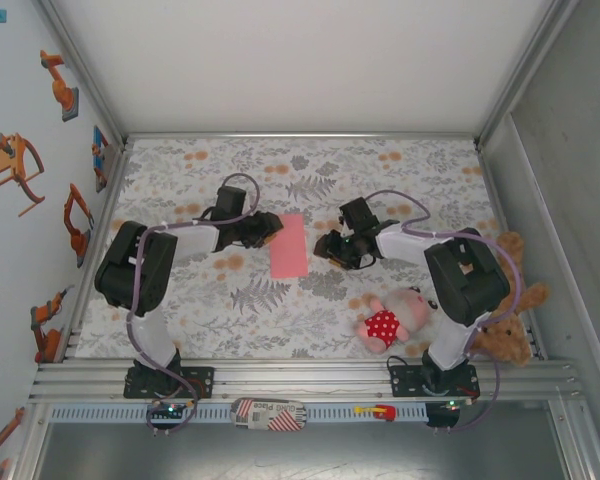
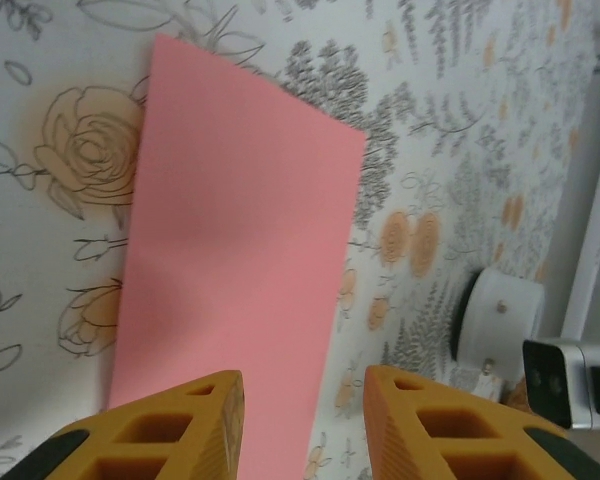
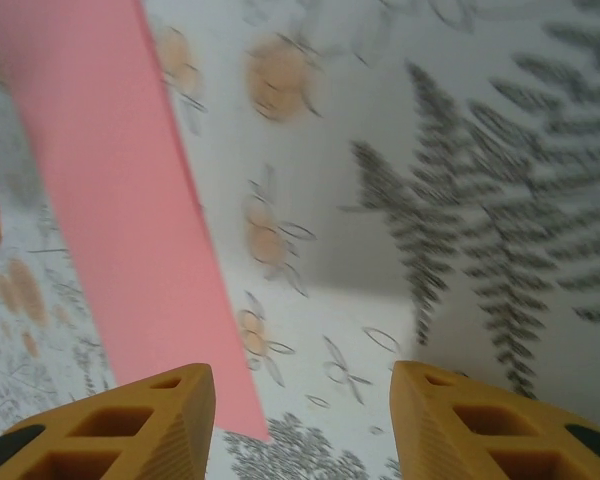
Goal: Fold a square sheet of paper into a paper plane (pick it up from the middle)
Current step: Fold the triangle a second time at the center of the table.
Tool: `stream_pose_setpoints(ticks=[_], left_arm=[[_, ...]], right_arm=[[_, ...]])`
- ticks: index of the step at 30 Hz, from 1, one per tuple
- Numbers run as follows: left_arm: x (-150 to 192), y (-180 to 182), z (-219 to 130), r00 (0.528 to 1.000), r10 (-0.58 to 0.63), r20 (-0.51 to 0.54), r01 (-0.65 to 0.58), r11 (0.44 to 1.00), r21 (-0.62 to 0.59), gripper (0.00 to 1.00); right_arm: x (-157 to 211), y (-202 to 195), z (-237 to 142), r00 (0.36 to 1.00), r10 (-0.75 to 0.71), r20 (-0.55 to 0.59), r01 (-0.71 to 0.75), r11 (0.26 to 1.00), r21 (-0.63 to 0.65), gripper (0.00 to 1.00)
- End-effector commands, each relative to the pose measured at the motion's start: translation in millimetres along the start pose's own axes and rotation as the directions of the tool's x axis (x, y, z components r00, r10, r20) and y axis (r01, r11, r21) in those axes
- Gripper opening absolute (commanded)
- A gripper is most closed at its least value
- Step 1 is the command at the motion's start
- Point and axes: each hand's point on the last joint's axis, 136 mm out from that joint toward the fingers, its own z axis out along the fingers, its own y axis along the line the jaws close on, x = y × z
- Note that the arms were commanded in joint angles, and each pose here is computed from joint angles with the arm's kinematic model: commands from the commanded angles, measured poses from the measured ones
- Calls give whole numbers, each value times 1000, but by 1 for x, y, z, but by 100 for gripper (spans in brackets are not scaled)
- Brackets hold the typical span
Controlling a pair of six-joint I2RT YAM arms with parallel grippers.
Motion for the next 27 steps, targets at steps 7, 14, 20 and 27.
stream_pose_setpoints(ticks=[7, 14, 20, 27], left_arm=[[10, 26, 15, 995, -65, -69, 58, 993, -105, 37], [18, 57, 13, 983, -179, -51, 162, 957, -239, 37], [22, 62, 14, 977, -203, -57, 182, 948, -262, 35], [24, 67, 14, 976, -210, -59, 185, 942, -279, 35]], right_arm=[[16, 15, -6, 1000, 29, 1, -29, 999, -30, 46], [33, 23, -1, 995, 36, -96, -44, 996, -79, 44], [39, 22, 3, 992, 33, -120, -43, 995, -89, 39], [44, 22, 12, 989, 21, -148, -35, 995, -95, 36]])
